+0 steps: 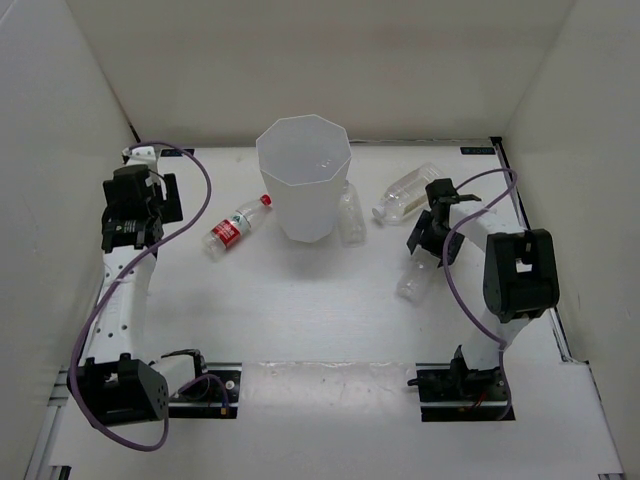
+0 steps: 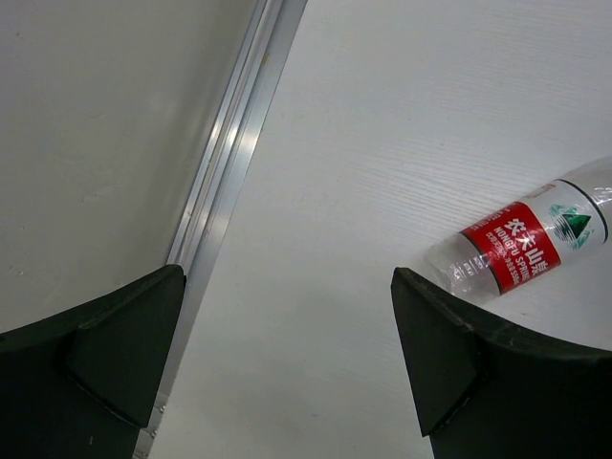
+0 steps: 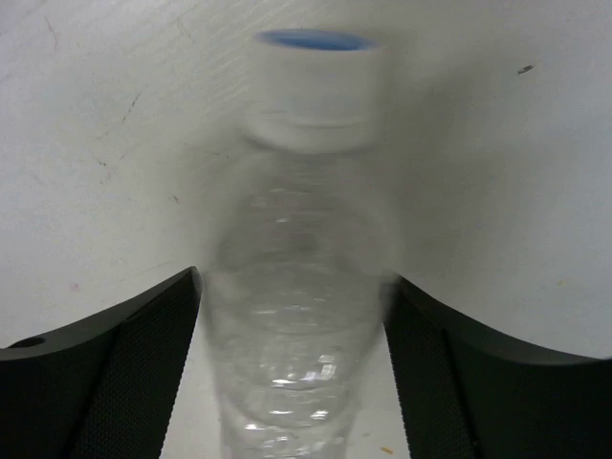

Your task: Put the plastic bottles in the bin

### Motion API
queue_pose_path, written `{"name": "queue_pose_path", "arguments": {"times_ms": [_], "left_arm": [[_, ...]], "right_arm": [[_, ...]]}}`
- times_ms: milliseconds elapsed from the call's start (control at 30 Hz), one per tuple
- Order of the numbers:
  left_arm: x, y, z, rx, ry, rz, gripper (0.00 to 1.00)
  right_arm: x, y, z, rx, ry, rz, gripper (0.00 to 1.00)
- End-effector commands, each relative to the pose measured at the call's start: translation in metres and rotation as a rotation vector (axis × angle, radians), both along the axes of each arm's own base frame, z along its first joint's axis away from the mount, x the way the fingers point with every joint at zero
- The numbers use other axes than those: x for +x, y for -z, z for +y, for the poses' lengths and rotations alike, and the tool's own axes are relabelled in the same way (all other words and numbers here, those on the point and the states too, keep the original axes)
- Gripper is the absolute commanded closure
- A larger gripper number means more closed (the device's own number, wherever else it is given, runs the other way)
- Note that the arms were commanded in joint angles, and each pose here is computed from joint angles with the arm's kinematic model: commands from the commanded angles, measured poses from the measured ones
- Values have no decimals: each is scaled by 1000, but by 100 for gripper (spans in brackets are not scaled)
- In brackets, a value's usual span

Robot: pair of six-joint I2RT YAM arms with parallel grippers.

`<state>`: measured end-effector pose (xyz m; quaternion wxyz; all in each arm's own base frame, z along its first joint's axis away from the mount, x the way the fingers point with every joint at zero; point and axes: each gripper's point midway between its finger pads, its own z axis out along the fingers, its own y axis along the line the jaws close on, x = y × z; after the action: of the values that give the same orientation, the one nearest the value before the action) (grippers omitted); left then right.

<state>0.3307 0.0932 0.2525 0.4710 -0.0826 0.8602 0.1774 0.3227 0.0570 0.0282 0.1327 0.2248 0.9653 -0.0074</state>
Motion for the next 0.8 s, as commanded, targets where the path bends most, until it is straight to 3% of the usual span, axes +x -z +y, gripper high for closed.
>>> {"name": "queue_pose_path", "arguments": {"times_ms": [0,67,100,300,500,767], "left_arm": [[-3,-13,-4,-24,12,-36,0],[-5,-11,-1,-32,-2,-30,0],[-5,-11,-1,-32,-2,-30,0],[-8,-7,0,-39,-3,-12,0],[-15,7,6,-36,-18,21,0],[-23,11,10,-38,-36,30,0]], "right_arm": [[1,5,2,14,0,-11,31],[9,-2,-1,1,5,-55,44],[5,1,-3,-11,8,-46,55],[21,-15,-7,-56,-22,-114,78],[58,-83,-12,-118,0,-348,81],[101,-239,-1,-195,-21,-749,84]]}}
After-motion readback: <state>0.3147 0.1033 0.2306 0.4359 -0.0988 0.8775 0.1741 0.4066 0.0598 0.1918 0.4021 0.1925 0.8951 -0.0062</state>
